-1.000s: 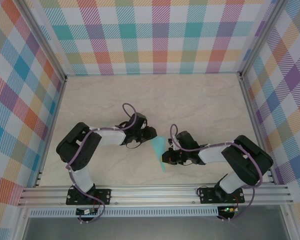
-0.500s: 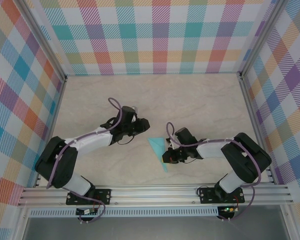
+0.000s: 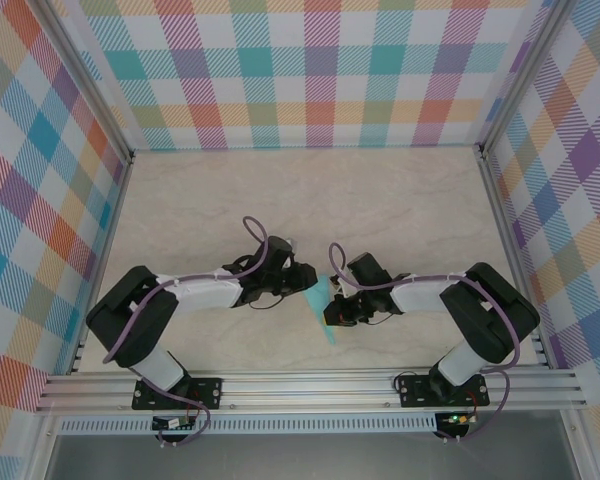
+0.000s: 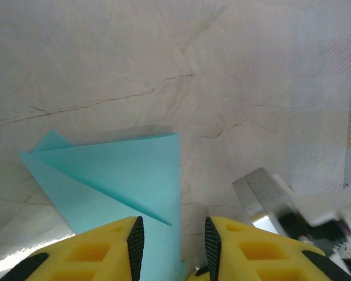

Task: Fold a paper plane with a square sheet of paper (pick it up from the middle)
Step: Fold the wing for the fifth time at the center of the table.

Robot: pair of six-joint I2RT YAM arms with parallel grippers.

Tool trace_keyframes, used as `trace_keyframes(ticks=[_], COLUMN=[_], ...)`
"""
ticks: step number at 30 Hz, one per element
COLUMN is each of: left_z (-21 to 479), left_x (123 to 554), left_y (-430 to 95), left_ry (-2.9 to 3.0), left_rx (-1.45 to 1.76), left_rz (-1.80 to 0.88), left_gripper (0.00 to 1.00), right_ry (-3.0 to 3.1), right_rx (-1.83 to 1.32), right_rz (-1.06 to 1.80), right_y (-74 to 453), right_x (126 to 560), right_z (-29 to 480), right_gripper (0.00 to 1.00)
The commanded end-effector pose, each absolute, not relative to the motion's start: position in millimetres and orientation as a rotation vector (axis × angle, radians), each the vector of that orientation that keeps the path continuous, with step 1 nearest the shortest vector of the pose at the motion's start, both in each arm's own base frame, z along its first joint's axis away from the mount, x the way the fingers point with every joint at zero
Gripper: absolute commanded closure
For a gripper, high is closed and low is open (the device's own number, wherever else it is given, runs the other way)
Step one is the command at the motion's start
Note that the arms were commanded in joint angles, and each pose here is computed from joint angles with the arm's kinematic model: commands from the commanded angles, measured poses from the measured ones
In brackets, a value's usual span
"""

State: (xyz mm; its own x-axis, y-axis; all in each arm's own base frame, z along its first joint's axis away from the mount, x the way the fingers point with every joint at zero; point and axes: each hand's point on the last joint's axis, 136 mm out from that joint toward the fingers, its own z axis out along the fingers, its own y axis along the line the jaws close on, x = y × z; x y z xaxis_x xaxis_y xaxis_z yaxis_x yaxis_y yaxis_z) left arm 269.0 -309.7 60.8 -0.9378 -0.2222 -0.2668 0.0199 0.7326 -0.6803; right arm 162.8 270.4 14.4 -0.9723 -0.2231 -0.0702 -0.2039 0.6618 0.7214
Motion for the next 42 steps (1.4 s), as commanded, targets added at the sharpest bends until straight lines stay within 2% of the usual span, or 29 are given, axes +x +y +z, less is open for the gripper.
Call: trace_keyframes(ticks=[1, 7, 12, 16, 28, 34, 42], left_z=[60.1, 32.9, 8.8, -1.1, -0.4, -0.4, 0.0], left_x=[270.1, 271.9, 266.4, 262.8, 262.9, 264.0, 265.4], left_y=[-331.7, -325.1, -309.0, -306.7, -304.2, -303.7, -305.0], left_ry=[2.595, 2.657, 2.742, 2.768, 2.777, 2.779, 2.779], left_rx=[-0.123, -0.177, -0.226, -0.238, -0.241, -0.243, -0.250], left_rz=[-1.112, -1.019, -0.871, -0.857, -0.829, -0.816, -0.818], left_gripper=[0.65, 0.66, 0.68, 0.68, 0.69, 0.69, 0.69], right_ry=[-2.868, -2.861, -2.834, -2.815, -2.769, -2.763, -2.731], right_rx=[0.294, 0.267, 0.273, 0.288, 0.138, 0.210, 0.211], right_rz=[-1.166, -1.206, -1.331, -1.368, -1.197, -1.240, -1.157], right_y=[262.1, 263.9, 272.4, 281.2, 266.8, 260.5, 242.8], right_x=[162.0, 161.6, 162.1, 159.9, 138.3, 121.1, 92.9], right_z=[5.0, 15.0, 43.5, 55.7, 2.5, 10.0, -3.4], right_gripper=[0.93, 0.91, 0.87, 0.86, 0.87, 0.86, 0.86])
